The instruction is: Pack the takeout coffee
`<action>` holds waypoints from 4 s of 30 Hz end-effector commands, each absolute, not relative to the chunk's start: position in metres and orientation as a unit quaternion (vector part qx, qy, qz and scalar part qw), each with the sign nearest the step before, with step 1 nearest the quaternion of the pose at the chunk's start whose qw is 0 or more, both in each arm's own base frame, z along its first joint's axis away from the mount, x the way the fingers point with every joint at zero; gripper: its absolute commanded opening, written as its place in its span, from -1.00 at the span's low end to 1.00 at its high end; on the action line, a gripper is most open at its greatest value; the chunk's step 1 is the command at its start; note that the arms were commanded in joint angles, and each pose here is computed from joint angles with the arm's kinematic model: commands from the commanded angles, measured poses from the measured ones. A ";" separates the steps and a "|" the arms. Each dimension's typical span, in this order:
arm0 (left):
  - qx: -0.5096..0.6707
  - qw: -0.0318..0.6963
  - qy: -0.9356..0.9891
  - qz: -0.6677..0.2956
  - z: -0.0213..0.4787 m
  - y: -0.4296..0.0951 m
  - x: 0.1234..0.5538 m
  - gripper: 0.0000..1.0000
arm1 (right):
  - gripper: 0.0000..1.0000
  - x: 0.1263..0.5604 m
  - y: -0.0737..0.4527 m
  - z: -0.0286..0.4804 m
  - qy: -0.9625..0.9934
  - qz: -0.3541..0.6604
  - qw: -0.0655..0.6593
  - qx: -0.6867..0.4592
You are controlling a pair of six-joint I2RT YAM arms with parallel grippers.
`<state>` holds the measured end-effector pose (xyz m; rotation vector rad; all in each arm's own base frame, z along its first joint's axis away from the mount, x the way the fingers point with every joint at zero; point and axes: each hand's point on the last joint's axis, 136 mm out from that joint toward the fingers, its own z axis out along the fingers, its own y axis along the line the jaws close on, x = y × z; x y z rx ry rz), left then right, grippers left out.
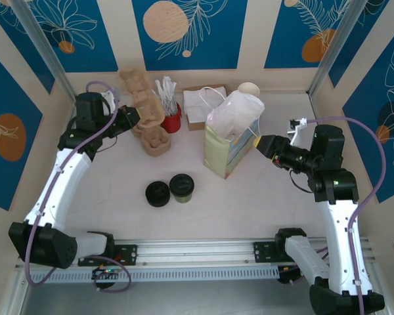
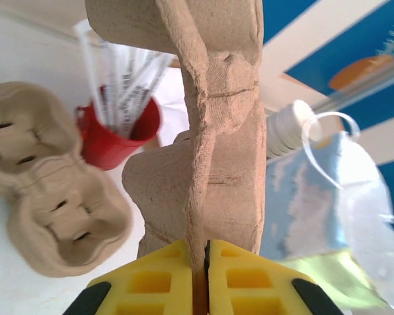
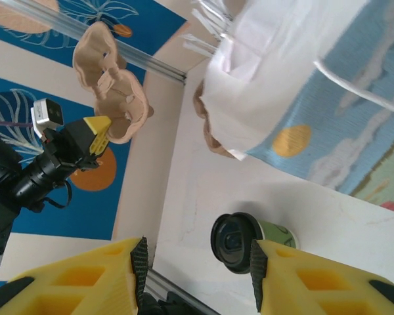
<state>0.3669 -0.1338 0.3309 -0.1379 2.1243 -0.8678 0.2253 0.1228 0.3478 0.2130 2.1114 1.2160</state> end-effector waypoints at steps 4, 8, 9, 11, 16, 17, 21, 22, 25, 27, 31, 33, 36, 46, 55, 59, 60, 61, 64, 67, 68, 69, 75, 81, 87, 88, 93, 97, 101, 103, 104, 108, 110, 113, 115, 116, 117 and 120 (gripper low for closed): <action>0.104 0.404 0.797 -0.437 0.392 -0.197 0.314 -0.79 | -0.03 0.211 0.145 0.390 0.771 0.516 0.373 0.001; 0.180 0.409 0.766 -0.463 0.415 -0.229 0.283 -0.79 | -0.02 0.206 0.160 0.401 0.758 0.533 0.375 -0.036; 0.199 0.410 0.756 -0.469 0.420 -0.236 0.275 -0.79 | -0.01 0.204 0.164 0.402 0.756 0.536 0.372 -0.047; 0.228 0.415 0.738 -0.482 0.427 -0.247 0.262 -0.79 | 0.00 0.199 0.171 0.407 0.752 0.543 0.367 -0.068; 0.284 0.411 0.691 -0.522 0.441 -0.270 0.233 -0.79 | 0.15 0.177 0.192 0.425 0.724 0.569 0.363 -0.145; 0.295 0.409 0.684 -0.526 0.443 -0.274 0.227 -0.79 | 0.18 0.173 0.194 0.427 0.720 0.571 0.363 -0.155; 0.325 0.404 0.663 -0.540 0.449 -0.287 0.210 -0.79 | 0.24 0.165 0.196 0.435 0.710 0.568 0.375 -0.180; 0.323 0.405 0.663 -0.541 0.450 -0.287 0.210 -0.79 | 0.25 0.165 0.195 0.437 0.710 0.564 0.382 -0.180; 0.326 0.401 0.659 -0.546 0.450 -0.290 0.208 -0.79 | 0.26 0.164 0.192 0.440 0.705 0.556 0.401 -0.183; 0.328 0.399 0.654 -0.553 0.452 -0.292 0.206 -0.79 | 0.27 0.163 0.193 0.442 0.702 0.556 0.403 -0.187; 0.335 0.393 0.646 -0.563 0.455 -0.296 0.201 -0.79 | 0.27 0.162 0.197 0.442 0.700 0.564 0.392 -0.195; 0.337 0.392 0.644 -0.565 0.455 -0.298 0.200 -0.78 | 0.27 0.160 0.199 0.445 0.695 0.566 0.394 -0.203; 0.339 0.387 0.644 -0.566 0.453 -0.301 0.199 -0.78 | 0.26 0.160 0.203 0.447 0.691 0.566 0.396 -0.212; 0.350 0.376 0.640 -0.571 0.451 -0.309 0.195 -0.79 | 0.05 0.162 0.210 0.449 0.689 0.562 0.398 -0.225; 0.361 0.374 0.633 -0.573 0.452 -0.312 0.190 -0.80 | -0.11 0.163 0.211 0.452 0.687 0.553 0.413 -0.228; 0.367 0.372 0.631 -0.573 0.451 -0.314 0.187 -0.80 | -0.29 0.162 0.212 0.450 0.687 0.550 0.415 -0.230; 0.368 0.371 0.631 -0.573 0.451 -0.314 0.186 -0.80 | -0.31 0.162 0.212 0.450 0.687 0.551 0.414 -0.231; 0.369 0.371 0.631 -0.573 0.450 -0.314 0.186 -0.80 | -0.32 0.162 0.212 0.450 0.687 0.551 0.414 -0.230; 0.371 0.369 0.631 -0.573 0.450 -0.316 0.184 -0.80 | -0.35 0.163 0.213 0.448 0.689 0.550 0.413 -0.229; 0.372 0.367 0.633 -0.571 0.448 -0.316 0.184 -0.81 | -0.47 0.163 0.213 0.448 0.690 0.550 0.413 -0.227; 0.373 0.367 0.633 -0.570 0.447 -0.317 0.184 -0.81 | -0.51 0.164 0.213 0.447 0.691 0.549 0.412 -0.226; 0.374 0.368 0.632 -0.570 0.447 -0.317 0.183 -0.81 | -0.54 0.163 0.213 0.448 0.690 0.549 0.413 -0.227; 0.376 0.365 0.634 -0.568 0.444 -0.319 0.182 -0.81 | -0.92 0.164 0.212 0.447 0.692 0.548 0.414 -0.223; 0.377 0.372 0.635 -0.563 0.444 -0.319 0.181 -0.73 | -1.00 0.165 0.211 0.446 0.697 0.544 0.414 -0.216; 0.377 0.398 0.640 -0.539 0.450 -0.310 0.181 0.21 | -1.00 0.166 0.208 0.444 0.704 0.538 0.416 -0.205; 0.377 0.405 0.640 -0.533 0.452 -0.308 0.181 0.31 | -1.00 0.168 0.208 0.443 0.706 0.536 0.416 -0.201; 0.368 0.440 0.650 -0.498 0.464 -0.295 0.184 0.47 | -1.00 0.174 0.206 0.435 0.729 0.526 0.401 -0.175; 0.362 0.470 0.662 -0.459 0.471 -0.285 0.192 0.49 | -1.00 0.180 0.206 0.427 0.750 0.516 0.381 -0.161; 0.367 0.493 0.675 -0.408 0.472 -0.278 0.203 0.48 | -1.00 0.182 0.210 0.417 0.769 0.515 0.346 -0.154; 0.380 0.498 0.678 -0.384 0.469 -0.278 0.206 0.45 | -1.00 0.183 0.213 0.410 0.780 0.515 0.323 -0.149; 0.389 0.503 0.677 -0.370 0.467 -0.278 0.207 0.44 | -1.00 0.182 0.214 0.405 0.785 0.516 0.309 -0.147; 0.419 0.518 0.675 -0.317 0.458 -0.278 0.216 0.41 | -1.00 0.175 0.221 0.393 0.794 0.518 0.274 -0.162; 0.437 0.518 0.673 -0.296 0.449 -0.281 0.221 0.41 | -1.00 0.170 0.224 0.386 0.799 0.516 0.256 -0.170; 0.471 0.507 0.666 -0.278 0.436 -0.289 0.222 0.41 | -1.00 0.165 0.229 0.379 0.807 0.516 0.230 -0.172; 0.497 0.497 0.659 -0.269 0.427 -0.294 0.220 0.40 | -1.00 0.160 0.233 0.374 0.809 0.521 0.210 -0.173; 0.514 0.489 0.653 -0.264 0.421 -0.296 0.218 0.41 | -1.00 0.159 0.235 0.370 0.811 0.521 0.203 -0.174; 0.535 0.481 0.644 -0.259 0.416 -0.298 0.215 0.42 | -1.00 0.158 0.237 0.367 0.813 0.520 0.197 -0.174; 0.571 0.469 0.632 -0.235 0.403 -0.301 0.214 0.41 | -1.00 0.154 0.242 0.358 0.819 0.517 0.177 -0.177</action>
